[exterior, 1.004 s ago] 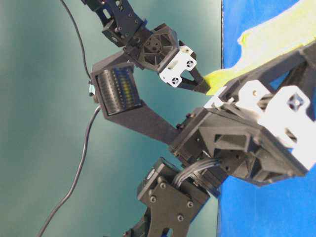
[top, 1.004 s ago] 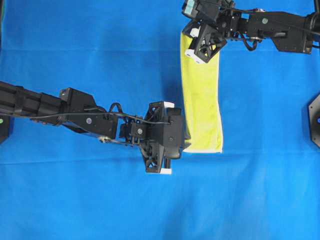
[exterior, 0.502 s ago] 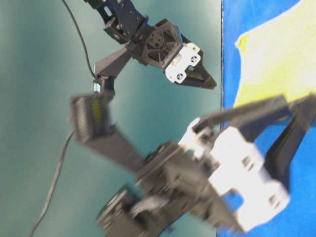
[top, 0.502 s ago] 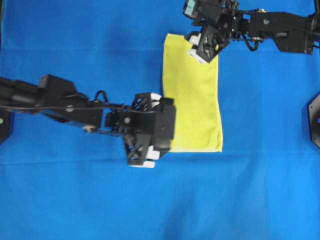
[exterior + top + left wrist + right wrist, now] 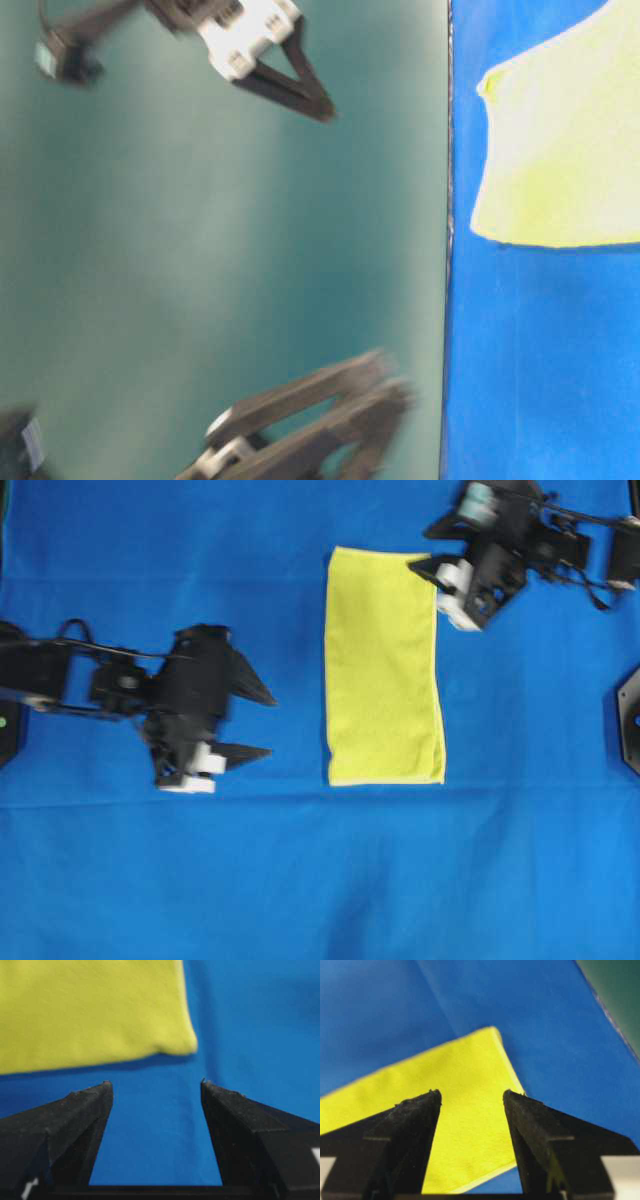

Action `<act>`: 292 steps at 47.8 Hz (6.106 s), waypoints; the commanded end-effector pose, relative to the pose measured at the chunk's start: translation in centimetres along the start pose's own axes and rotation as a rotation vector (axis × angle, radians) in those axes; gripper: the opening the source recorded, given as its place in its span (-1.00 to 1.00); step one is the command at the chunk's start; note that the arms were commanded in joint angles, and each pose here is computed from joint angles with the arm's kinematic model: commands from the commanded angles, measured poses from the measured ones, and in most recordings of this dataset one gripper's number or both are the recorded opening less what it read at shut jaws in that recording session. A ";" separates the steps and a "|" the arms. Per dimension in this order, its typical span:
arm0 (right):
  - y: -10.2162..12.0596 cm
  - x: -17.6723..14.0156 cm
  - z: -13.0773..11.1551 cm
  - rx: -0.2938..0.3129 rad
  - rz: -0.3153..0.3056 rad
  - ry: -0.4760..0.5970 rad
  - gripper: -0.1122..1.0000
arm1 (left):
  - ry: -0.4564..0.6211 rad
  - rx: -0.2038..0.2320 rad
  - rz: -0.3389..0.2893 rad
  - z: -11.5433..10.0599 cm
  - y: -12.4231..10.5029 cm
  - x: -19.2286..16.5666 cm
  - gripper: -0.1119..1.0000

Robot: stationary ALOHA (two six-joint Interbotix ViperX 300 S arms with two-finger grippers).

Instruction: Fold the yellow towel.

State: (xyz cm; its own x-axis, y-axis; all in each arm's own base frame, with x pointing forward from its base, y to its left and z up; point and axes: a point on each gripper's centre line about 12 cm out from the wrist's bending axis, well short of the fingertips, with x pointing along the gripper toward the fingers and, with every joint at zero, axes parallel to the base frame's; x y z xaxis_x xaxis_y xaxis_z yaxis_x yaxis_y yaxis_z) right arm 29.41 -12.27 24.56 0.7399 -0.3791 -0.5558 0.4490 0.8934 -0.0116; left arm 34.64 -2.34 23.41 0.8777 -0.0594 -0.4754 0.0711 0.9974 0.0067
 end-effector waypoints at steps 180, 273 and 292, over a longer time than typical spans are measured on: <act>-3.2 5.4 -6.7 0.072 -0.077 0.217 -0.72 | 0.081 -0.042 0.347 -2.5 18.3 10.2 -0.75; 15.2 -0.1 -10.0 -0.042 0.269 0.340 0.15 | 0.180 0.081 -0.030 -2.9 -1.2 11.6 -0.03; 13.7 -6.3 -5.2 -0.087 0.238 0.206 0.15 | 0.080 0.104 -0.068 2.4 -2.9 4.1 -0.02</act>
State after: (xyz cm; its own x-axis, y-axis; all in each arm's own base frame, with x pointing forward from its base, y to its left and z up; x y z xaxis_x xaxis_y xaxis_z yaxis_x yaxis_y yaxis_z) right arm 28.77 3.85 21.42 0.6449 -0.1048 -0.7570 0.2415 0.9677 0.0718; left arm 40.22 -5.56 20.51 0.7871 -0.1112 -0.6067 0.1824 0.9816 0.0568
